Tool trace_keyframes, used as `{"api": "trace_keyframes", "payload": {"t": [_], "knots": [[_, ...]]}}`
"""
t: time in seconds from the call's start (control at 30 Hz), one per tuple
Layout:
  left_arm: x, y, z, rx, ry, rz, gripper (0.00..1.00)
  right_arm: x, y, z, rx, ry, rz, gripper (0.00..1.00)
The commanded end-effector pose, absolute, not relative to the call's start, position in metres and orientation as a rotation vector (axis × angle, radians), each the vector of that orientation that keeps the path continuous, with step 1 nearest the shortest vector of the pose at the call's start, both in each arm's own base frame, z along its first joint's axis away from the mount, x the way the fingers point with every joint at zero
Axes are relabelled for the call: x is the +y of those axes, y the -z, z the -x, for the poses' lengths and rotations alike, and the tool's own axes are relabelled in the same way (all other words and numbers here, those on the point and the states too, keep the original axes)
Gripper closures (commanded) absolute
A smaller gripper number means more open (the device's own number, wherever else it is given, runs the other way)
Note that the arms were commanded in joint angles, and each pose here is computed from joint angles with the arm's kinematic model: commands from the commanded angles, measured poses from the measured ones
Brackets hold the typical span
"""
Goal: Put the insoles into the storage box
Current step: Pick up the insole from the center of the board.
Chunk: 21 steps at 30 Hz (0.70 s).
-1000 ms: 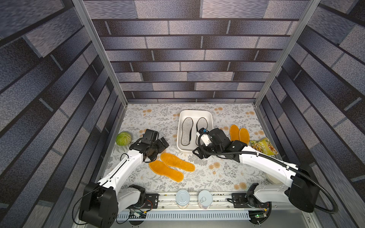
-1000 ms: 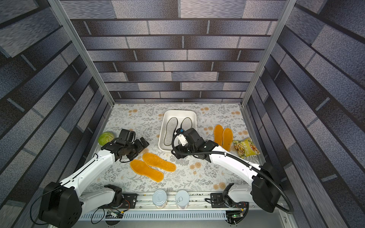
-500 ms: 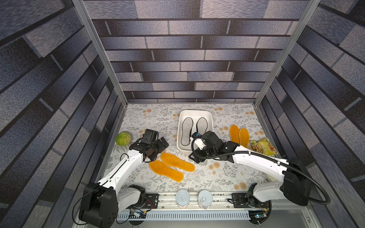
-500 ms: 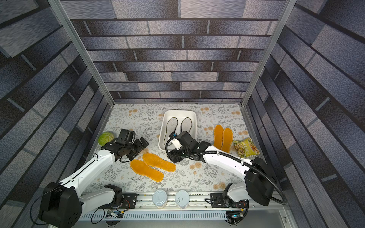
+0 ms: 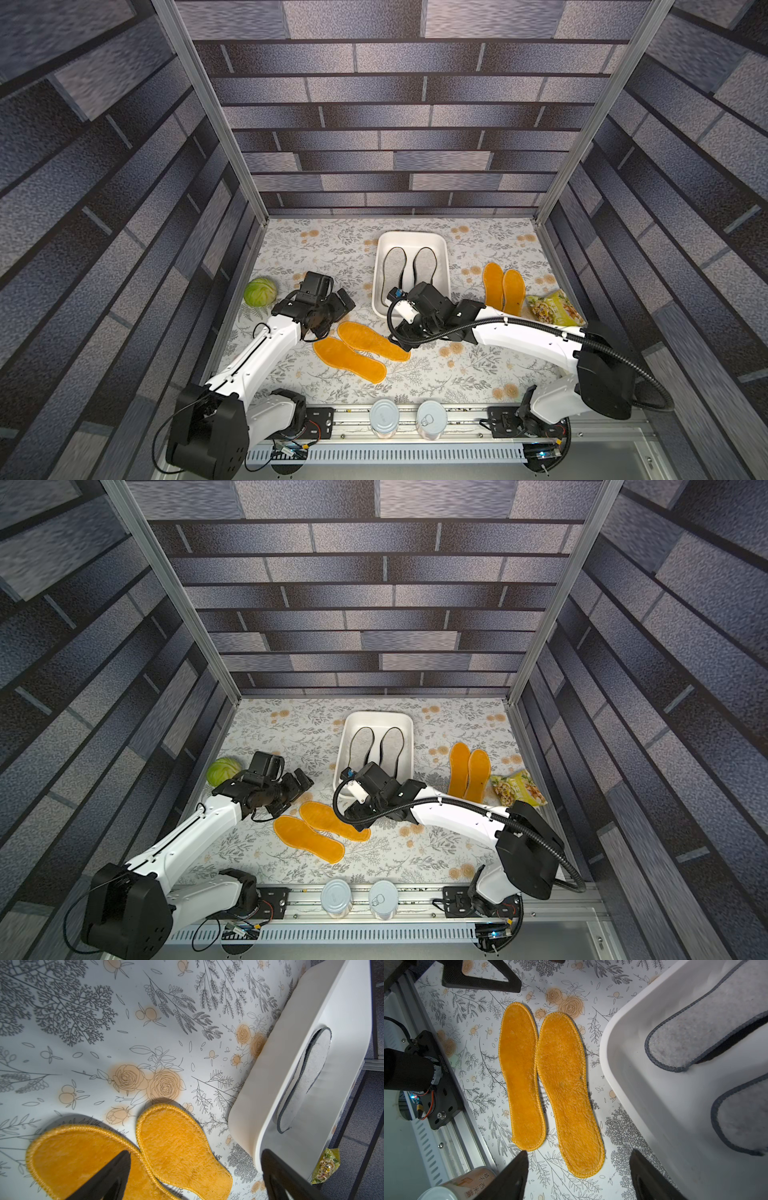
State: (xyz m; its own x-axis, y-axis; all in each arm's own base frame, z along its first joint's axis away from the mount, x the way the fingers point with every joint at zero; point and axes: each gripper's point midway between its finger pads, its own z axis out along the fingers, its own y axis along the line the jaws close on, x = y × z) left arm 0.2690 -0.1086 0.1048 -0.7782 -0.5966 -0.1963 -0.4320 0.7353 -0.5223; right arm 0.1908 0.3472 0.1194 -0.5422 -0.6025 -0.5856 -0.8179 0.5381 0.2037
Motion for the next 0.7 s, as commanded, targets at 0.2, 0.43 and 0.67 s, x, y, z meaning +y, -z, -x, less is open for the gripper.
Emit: {"api": "trace_keyframes", "payload": {"t": [0.2,0.43,0.67], "knots": [[-0.106,-0.1,-0.264,2.595,0.652,0.794,0.0,0.356,-0.113,-0.188,2.309,-0.562,1.237,0.23],[-0.103,-0.1,-0.263,2.59,0.648,0.801,0.0,0.36,-0.108,-0.182,2.307,-0.563,1.265,0.24],[-0.1,-0.099,-0.26,2.591,0.636,0.818,0.0,0.362,-0.098,-0.173,2.315,-0.534,1.311,0.25]]}}
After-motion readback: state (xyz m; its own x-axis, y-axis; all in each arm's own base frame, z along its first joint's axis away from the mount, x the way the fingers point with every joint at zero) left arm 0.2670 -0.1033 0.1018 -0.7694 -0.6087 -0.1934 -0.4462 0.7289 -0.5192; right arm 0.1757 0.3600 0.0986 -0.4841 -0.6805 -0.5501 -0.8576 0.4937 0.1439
